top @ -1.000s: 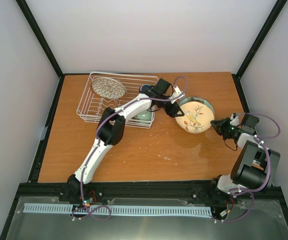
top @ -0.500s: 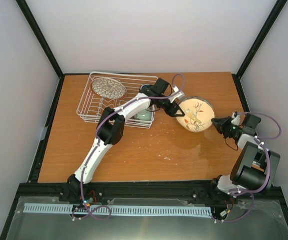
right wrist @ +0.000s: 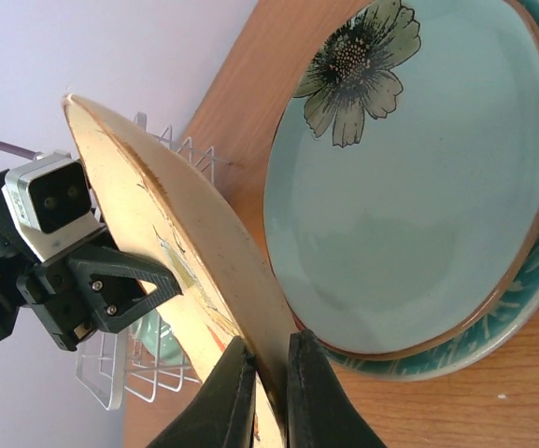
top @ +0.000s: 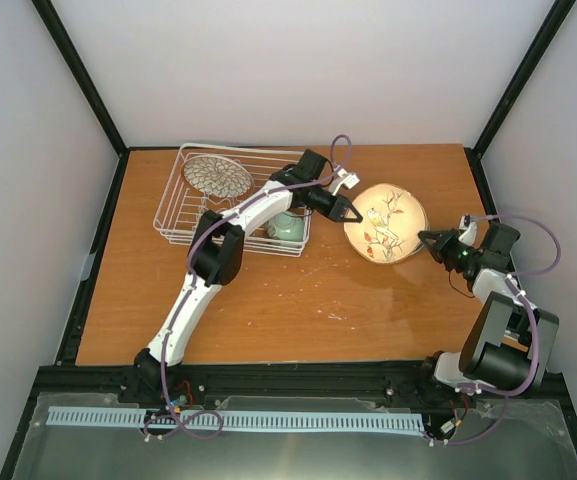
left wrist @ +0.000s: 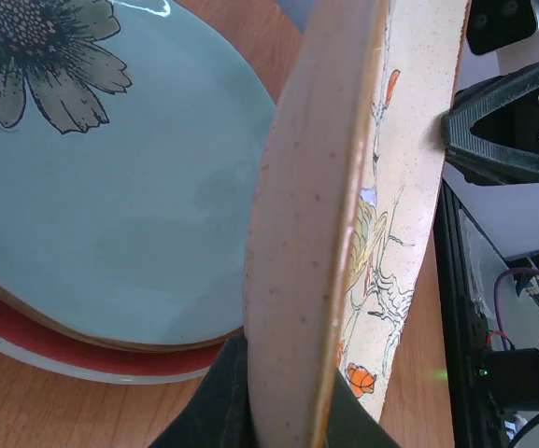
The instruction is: Load the mixed dishes into the dish rack
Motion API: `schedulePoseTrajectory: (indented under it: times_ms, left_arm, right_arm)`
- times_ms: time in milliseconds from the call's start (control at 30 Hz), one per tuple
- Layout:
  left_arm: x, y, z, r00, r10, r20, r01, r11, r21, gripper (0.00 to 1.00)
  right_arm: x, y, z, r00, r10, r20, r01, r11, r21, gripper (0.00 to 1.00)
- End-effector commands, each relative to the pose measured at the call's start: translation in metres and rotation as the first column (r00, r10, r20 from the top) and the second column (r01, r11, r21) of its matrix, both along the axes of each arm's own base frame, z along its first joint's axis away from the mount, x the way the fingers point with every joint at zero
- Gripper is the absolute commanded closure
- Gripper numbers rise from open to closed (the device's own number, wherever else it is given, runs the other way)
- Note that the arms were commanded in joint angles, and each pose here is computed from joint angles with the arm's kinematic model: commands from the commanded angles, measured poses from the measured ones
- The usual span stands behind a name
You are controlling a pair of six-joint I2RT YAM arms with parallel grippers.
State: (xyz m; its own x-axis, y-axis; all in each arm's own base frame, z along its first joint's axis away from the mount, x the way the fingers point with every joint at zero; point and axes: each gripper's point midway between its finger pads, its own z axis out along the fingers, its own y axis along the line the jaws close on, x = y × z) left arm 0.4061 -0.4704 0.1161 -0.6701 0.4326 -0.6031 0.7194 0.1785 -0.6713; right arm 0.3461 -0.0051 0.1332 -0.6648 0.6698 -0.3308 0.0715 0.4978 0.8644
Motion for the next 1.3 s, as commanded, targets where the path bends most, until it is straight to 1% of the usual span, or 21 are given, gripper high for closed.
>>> schedulePoseTrajectory:
  times_ms: [0, 167, 367, 567, 667, 800, 867, 967, 1067, 1133, 1200, 1267]
  left_arm:
    - [-0.046, -0.037, 0.035, 0.977, -0.184, 0.112, 0.199, 0.970, -0.140, 0.99]
    - [-0.047, -0.035, 0.056, 0.973, -0.182, 0.141, 0.204, 0.965, -0.162, 0.99]
    - [-0.046, -0.032, 0.097, 0.961, -0.145, 0.235, 0.189, 0.966, -0.175, 0.99]
    - [-0.037, -0.018, 0.147, 0.925, -0.063, 0.374, 0.133, 0.977, -0.165, 0.99]
    - [-0.025, 0.000, 0.171, 0.886, 0.001, 0.463, 0.075, 0.987, -0.145, 1.00]
    - [-0.008, 0.035, 0.209, 0.817, 0.088, 0.570, 0.004, 0.987, -0.158, 0.99]
    - [0.001, 0.058, 0.227, 0.769, 0.134, 0.626, -0.037, 0.985, -0.165, 0.99]
    - [0.017, 0.095, 0.247, 0.676, 0.202, 0.709, -0.121, 0.979, -0.163, 0.99]
    - [0.028, 0.143, 0.270, 0.583, 0.265, 0.768, -0.174, 0.964, -0.200, 0.99]
    - [0.031, 0.174, 0.286, 0.503, 0.311, 0.806, -0.198, 0.950, -0.243, 0.99]
    - [0.028, 0.207, 0.297, 0.430, 0.329, 0.841, -0.207, 0.942, -0.262, 0.99]
    - [0.026, 0.236, 0.303, 0.378, 0.340, 0.861, -0.215, 0.937, -0.275, 0.99]
  right_arm:
    - [0.001, 0.019, 0.032, 0.995, 0.075, 0.063, -0.080, 0.994, 0.079, 0.97]
    - [0.001, 0.021, 0.031, 0.994, 0.084, 0.067, -0.088, 0.994, 0.069, 0.97]
    - [0.000, 0.020, 0.027, 0.995, 0.086, 0.058, -0.089, 0.995, 0.049, 0.97]
    - [0.000, 0.014, 0.027, 0.997, 0.061, 0.053, -0.061, 0.998, -0.011, 0.83]
    - [0.000, 0.010, 0.034, 0.997, 0.041, 0.067, -0.037, 0.997, -0.064, 0.80]
    - [0.000, 0.004, 0.043, 0.996, 0.015, 0.089, -0.005, 0.994, -0.106, 0.78]
    - [0.000, 0.002, 0.045, 0.996, 0.006, 0.092, 0.004, 0.994, -0.113, 0.78]
    - [-0.002, -0.002, 0.045, 0.995, -0.010, 0.097, 0.022, 0.992, -0.124, 0.78]
    - [-0.002, -0.005, 0.043, 0.996, -0.017, 0.092, 0.029, 0.991, -0.130, 0.78]
    - [-0.002, -0.005, 0.041, 0.996, -0.017, 0.088, 0.029, 0.991, -0.130, 0.78]
    - [-0.002, -0.006, 0.040, 0.996, -0.019, 0.083, 0.030, 0.991, -0.129, 0.78]
    - [-0.001, -0.006, 0.037, 0.997, -0.020, 0.079, 0.030, 0.991, -0.128, 0.78]
